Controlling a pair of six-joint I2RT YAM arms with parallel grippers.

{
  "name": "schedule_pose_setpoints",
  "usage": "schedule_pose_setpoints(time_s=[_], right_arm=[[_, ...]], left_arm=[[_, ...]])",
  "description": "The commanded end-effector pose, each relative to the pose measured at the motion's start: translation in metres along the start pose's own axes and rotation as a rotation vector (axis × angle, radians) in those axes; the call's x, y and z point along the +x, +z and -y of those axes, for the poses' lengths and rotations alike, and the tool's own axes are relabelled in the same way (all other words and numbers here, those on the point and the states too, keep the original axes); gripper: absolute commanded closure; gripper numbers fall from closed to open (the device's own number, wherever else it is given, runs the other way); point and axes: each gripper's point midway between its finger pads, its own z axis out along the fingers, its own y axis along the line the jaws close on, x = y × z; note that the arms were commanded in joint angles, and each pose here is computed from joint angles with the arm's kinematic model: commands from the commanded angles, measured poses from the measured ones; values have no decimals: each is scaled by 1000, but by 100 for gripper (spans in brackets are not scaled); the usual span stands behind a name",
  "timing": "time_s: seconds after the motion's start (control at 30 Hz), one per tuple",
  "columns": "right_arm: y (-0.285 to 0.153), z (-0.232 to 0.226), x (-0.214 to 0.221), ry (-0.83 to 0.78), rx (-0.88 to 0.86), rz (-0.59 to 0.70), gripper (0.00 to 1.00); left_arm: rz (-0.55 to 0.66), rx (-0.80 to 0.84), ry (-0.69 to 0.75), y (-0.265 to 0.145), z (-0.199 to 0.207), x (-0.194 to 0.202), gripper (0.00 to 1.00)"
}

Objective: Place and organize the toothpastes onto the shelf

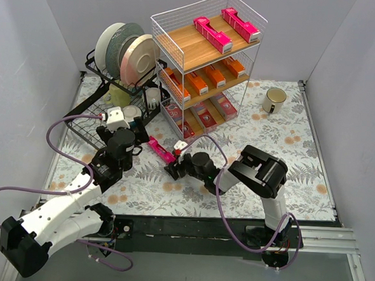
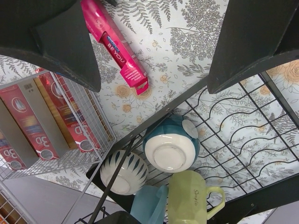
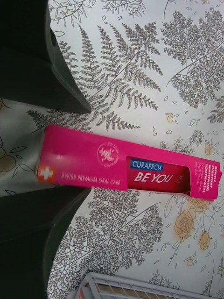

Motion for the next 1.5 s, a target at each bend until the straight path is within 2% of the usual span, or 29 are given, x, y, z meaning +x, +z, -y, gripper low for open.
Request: schedule_pose_setpoints(time_s=[0.0, 0.23, 0.37, 0.4, 0.47, 0.5, 0.57, 0.7, 0.8, 0.97, 1.37, 1.47], right_arm=[[-17, -8, 50, 20, -20, -144, 34], [-35, -18, 46, 13, -50, -154, 58], [-51, -33, 35, 9, -98, -153, 61], [-55, -37, 19, 6, -115, -123, 62], [-69, -45, 20, 8, -148, -152, 62], [-75, -48, 3, 4, -156, -119, 62], [-88, -49, -4, 2, -154, -119, 63], [-116, -43, -47, -3, -113, -85, 63], [-131, -20, -75, -29, 13, -86, 64], [-159, -1, -128, -46, 115, -49, 64], [-253, 32, -311, -47, 238, 225, 63], [-257, 44, -328, -10, 280, 224, 63]], left_arm=[[49, -4, -40, -4, -3, -18, 2], [56, -1, -46, -5, -4, -22, 2], [59, -2, -47, -6, -5, -22, 2], [61, -2, -49, -6, -6, -23, 2], [66, -5, -51, -7, -7, -25, 2], [68, -7, -52, -7, -8, -25, 2], [76, -10, -57, -8, -9, -28, 2], [100, -15, -76, -11, -13, -34, 2], [123, -14, -90, -14, -16, -39, 2], [134, -14, -99, -15, -18, -42, 2], [113, 4, -94, -13, -13, -38, 2], [111, 7, -96, -13, -12, -37, 2]])
